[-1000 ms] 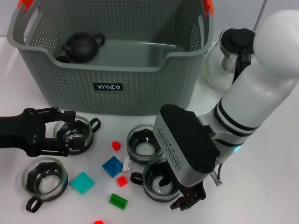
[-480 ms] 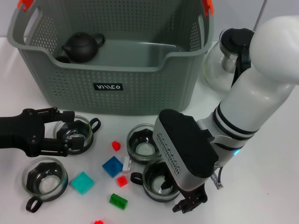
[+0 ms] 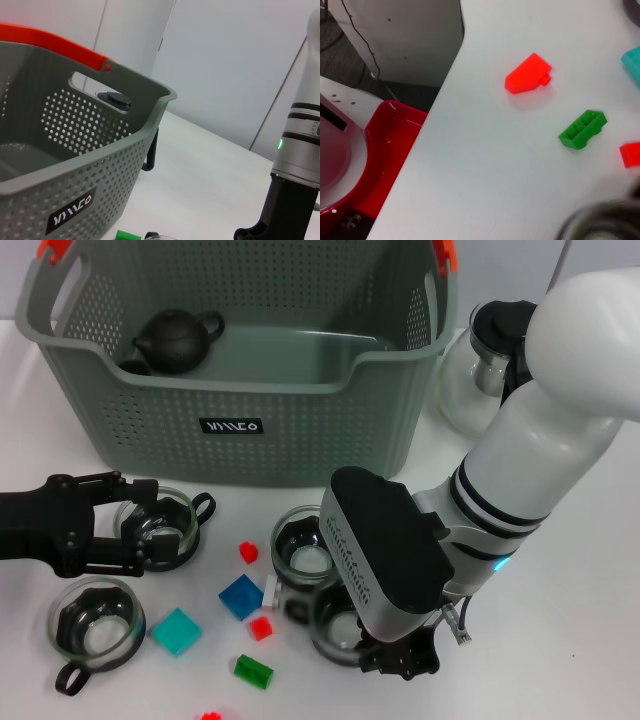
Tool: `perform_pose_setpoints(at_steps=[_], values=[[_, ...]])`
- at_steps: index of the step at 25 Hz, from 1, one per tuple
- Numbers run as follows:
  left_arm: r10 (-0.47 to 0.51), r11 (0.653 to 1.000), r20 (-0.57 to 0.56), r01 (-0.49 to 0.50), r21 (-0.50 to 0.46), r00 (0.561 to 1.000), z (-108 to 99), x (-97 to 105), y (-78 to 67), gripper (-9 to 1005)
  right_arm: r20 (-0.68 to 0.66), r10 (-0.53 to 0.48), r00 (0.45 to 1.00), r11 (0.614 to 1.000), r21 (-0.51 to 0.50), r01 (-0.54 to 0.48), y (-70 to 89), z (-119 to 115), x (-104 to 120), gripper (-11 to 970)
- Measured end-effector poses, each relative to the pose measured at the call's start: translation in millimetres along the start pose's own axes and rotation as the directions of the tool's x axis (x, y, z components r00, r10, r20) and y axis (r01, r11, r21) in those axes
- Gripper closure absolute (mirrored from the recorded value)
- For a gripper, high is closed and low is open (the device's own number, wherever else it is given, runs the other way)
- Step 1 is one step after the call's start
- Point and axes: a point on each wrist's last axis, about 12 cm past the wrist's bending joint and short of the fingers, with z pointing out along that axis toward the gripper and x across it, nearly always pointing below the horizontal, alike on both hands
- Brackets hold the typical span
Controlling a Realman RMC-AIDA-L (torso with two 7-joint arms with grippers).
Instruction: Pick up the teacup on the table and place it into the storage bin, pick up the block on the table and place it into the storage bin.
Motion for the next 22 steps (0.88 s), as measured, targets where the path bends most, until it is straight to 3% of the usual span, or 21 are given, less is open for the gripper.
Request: perform_pose_setpoints(at_steps=[9,17,22], values=[[0.0,1.0,0.0,0.0,0.0,1.0,0,0,-0.1,67,0.007,0.02,1.0,1.0,-0.001,-0.02,0.6,-2,-2,902],[0.001,1.0,0.003,-0.001,0.0,1.0,0,0,0.0,67,0.022,0.028,0.999,0.999,-0.025,-0.028,5.5,-18,-9,902],[0.003,1.0,0.004,-0.003,-0.004,1.0,0,-1,0.7,68,0.067,0.047,0.997,0.998,-0.042,-0.045,10.7,-56,-16,901]])
